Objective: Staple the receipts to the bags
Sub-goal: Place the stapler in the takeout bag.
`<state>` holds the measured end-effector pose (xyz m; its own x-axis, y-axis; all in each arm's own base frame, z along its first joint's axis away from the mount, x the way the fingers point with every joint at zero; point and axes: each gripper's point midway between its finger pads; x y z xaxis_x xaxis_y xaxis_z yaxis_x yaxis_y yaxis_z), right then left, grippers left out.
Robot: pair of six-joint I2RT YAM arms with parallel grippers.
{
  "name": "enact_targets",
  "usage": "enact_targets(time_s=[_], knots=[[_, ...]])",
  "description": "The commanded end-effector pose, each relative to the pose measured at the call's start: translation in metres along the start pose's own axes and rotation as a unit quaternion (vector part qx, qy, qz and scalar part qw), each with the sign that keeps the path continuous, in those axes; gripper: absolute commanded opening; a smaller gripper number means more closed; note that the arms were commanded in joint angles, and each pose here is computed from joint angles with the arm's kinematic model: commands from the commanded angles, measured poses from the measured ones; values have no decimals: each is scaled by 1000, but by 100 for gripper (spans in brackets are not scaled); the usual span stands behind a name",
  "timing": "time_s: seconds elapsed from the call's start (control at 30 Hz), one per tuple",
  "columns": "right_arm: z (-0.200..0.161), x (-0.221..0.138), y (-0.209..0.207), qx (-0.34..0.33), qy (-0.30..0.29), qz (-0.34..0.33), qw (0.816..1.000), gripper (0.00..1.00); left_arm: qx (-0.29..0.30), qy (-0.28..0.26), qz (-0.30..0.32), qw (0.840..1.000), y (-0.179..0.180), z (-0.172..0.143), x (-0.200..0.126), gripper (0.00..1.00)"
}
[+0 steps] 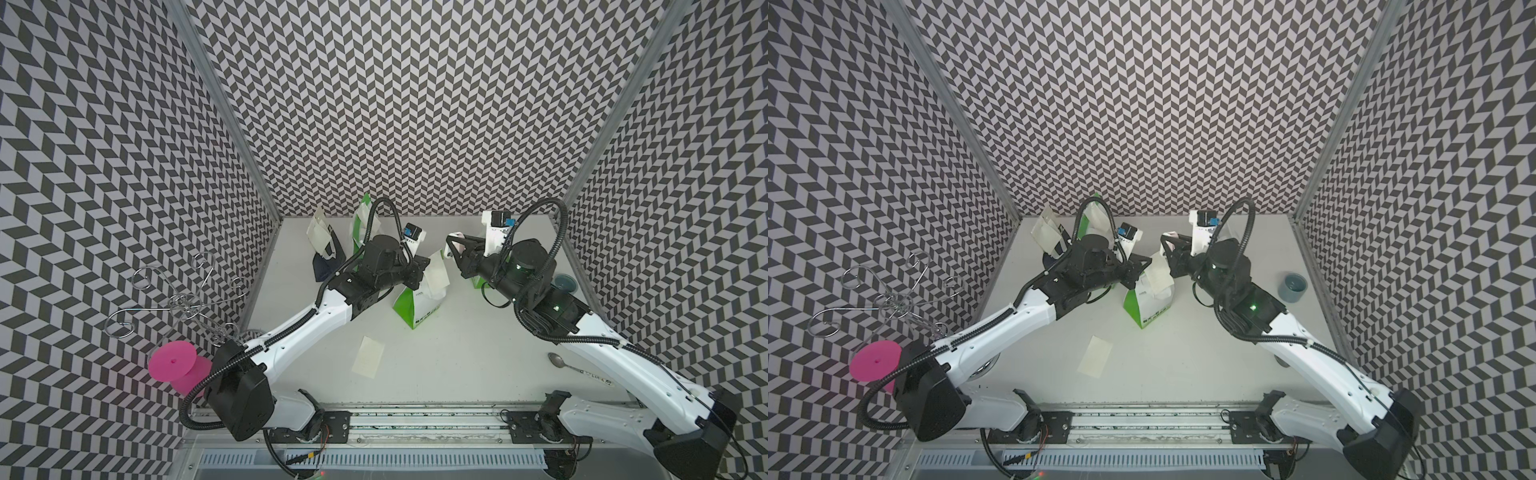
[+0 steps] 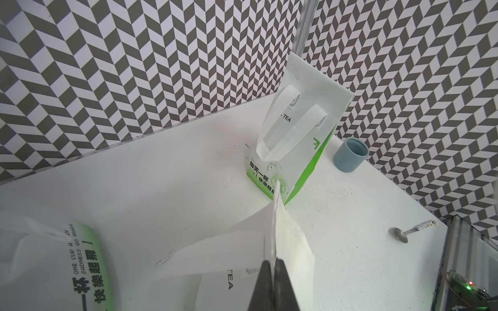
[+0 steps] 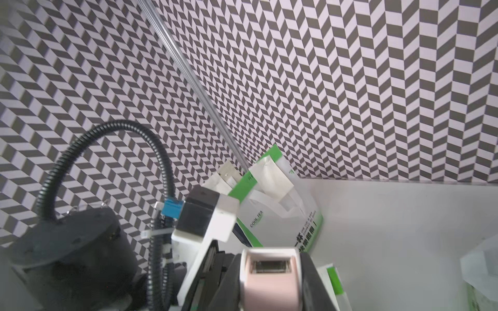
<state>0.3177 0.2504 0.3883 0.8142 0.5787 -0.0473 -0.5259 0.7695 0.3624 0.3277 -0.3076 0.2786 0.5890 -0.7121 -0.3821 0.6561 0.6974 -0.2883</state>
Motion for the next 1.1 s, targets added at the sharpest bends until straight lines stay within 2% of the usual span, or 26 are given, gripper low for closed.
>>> enact_targets(time_s=[0.0, 0.27, 0.53, 1.07], knots=[[18, 15, 5, 26, -66, 16, 997, 9, 6, -23, 2, 1000, -5, 12, -10, 0], [-4, 44, 6, 26, -46, 24, 998, 8, 12, -26, -5, 1000, -8, 12, -10, 0], [-23, 51, -9, 7, -33, -6, 999, 7, 13, -22, -15, 1000, -11, 9, -7, 0], [-48, 61, -14, -5, 1, -9, 1000, 7, 16, -20, -11, 1000, -10, 9, -6, 0]])
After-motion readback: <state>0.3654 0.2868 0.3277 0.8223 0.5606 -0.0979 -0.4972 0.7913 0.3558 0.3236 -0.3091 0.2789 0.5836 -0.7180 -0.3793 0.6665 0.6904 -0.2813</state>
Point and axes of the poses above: each gripper's point midway between its finger pads, its own x axis out along the fingers, its own y axis along the line the jaws close on, z = x × y, and after that the axes turned 5 degrees about -x, right-handed
